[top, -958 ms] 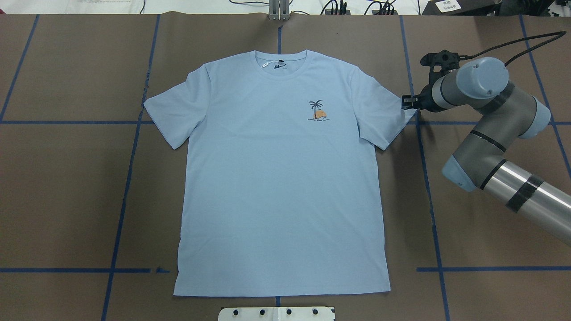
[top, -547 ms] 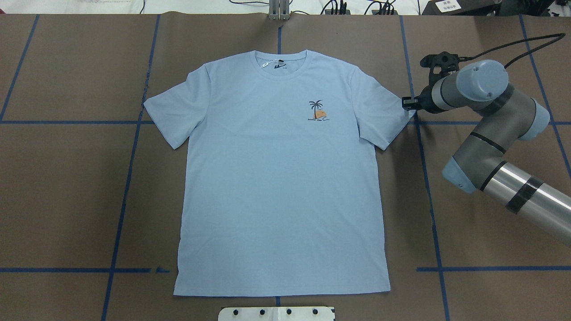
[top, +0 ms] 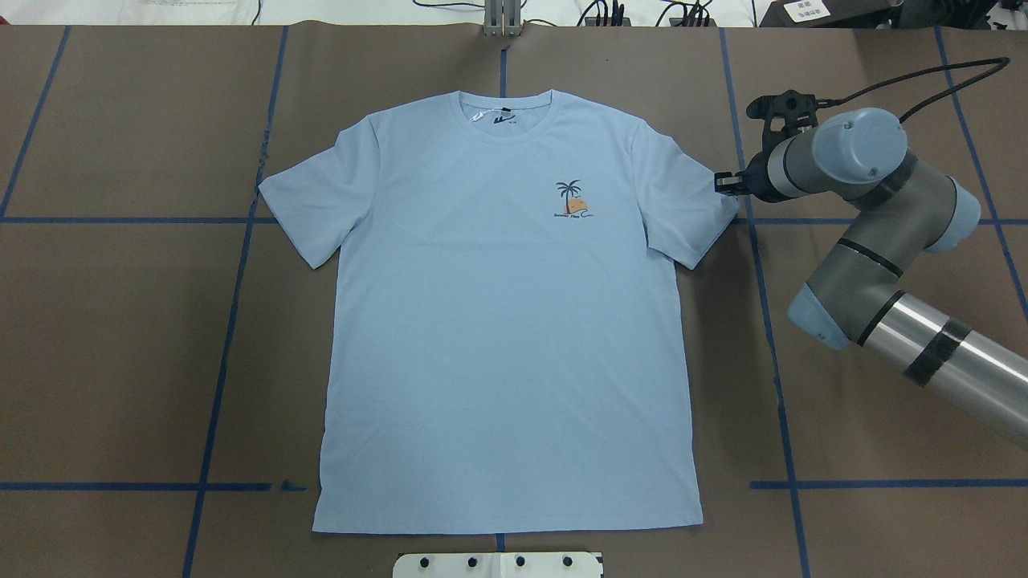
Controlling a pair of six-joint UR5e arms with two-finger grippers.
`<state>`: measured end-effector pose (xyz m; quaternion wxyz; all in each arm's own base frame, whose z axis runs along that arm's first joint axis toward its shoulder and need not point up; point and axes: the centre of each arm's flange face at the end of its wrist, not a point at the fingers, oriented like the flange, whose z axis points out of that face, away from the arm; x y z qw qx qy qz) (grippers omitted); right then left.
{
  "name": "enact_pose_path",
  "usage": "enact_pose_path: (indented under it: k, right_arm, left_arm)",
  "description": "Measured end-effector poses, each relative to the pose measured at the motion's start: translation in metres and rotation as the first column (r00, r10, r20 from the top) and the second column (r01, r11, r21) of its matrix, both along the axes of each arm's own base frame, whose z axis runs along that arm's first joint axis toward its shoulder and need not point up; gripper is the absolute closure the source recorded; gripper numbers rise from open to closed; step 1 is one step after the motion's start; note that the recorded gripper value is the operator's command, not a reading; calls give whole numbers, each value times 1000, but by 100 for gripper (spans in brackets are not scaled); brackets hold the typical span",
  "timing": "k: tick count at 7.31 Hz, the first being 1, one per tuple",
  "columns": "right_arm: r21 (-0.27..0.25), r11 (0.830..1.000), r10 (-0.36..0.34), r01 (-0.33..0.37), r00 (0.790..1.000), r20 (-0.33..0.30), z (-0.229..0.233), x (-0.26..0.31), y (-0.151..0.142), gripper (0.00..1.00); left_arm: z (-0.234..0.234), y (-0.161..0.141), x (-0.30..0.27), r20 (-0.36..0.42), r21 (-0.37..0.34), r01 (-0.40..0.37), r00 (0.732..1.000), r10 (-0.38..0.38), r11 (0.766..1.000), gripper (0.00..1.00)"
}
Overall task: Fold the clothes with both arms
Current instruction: 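Move the right gripper to the sleeve nearest it and grasp it, then fold the grasped sleeve inward over the shirt body with the right gripper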
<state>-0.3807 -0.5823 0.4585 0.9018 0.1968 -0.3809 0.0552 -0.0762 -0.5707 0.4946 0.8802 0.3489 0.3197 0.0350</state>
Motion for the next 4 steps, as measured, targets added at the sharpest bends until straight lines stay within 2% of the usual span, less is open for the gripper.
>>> enact_pose_path:
  k: [2,4]
  right_arm:
    - [-2,1000,21,-21,1000,-15,-35,-2,-3,100]
    - [-46,994,95,-97,995,-39,-98,-22,-6,100]
  left_arm:
    - [-1,0,0,-1,1,0,1000,0,1000,0]
    - [-1,0,0,-1,1,0,1000,0,1000,0]
